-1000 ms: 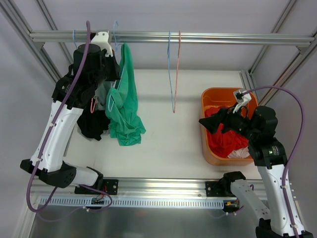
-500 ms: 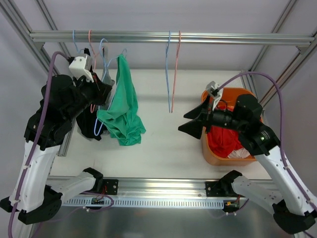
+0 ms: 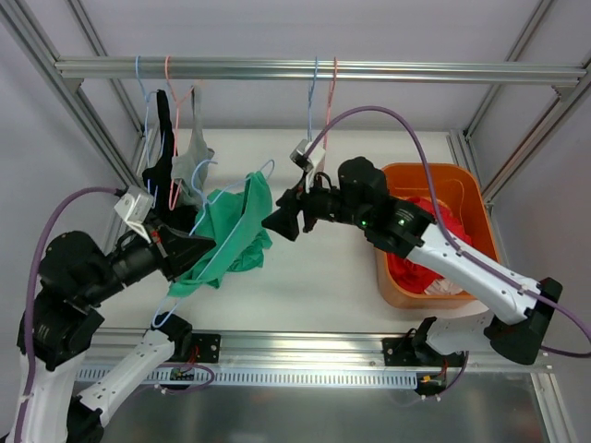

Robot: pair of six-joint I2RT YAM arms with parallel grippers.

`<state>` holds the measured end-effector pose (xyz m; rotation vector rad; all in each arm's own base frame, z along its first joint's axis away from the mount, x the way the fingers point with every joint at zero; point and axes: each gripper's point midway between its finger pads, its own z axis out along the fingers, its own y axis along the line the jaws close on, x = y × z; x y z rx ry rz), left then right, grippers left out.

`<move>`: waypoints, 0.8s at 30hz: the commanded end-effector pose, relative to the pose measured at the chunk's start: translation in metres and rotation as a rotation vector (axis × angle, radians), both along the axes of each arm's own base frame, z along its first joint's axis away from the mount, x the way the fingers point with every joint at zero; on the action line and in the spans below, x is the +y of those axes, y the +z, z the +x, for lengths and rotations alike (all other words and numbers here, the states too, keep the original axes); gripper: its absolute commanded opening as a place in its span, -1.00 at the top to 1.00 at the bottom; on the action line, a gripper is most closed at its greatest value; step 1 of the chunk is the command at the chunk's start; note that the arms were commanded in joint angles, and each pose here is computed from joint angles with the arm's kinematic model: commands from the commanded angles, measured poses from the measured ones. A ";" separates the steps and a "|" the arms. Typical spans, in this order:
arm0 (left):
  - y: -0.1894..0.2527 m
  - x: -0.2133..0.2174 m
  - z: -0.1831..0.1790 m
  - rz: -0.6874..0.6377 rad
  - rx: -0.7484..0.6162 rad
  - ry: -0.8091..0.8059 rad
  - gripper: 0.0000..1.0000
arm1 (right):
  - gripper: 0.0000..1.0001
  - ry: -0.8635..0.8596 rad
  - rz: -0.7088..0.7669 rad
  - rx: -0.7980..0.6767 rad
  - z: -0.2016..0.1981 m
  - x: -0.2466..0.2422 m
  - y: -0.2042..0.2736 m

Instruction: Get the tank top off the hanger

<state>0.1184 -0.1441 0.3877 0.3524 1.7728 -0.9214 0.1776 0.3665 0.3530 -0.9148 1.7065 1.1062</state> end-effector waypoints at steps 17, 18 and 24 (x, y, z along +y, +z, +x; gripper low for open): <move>0.008 -0.011 -0.039 -0.093 -0.002 -0.158 1.00 | 0.99 -0.207 0.029 -0.165 0.047 0.001 0.033; 0.008 -0.011 -0.040 -0.090 -0.001 -0.158 1.00 | 0.99 -0.240 0.016 -0.172 0.052 -0.004 0.032; 0.002 -0.010 -0.051 -0.078 0.019 -0.185 1.00 | 0.99 -0.422 -0.058 -0.204 0.093 -0.032 0.042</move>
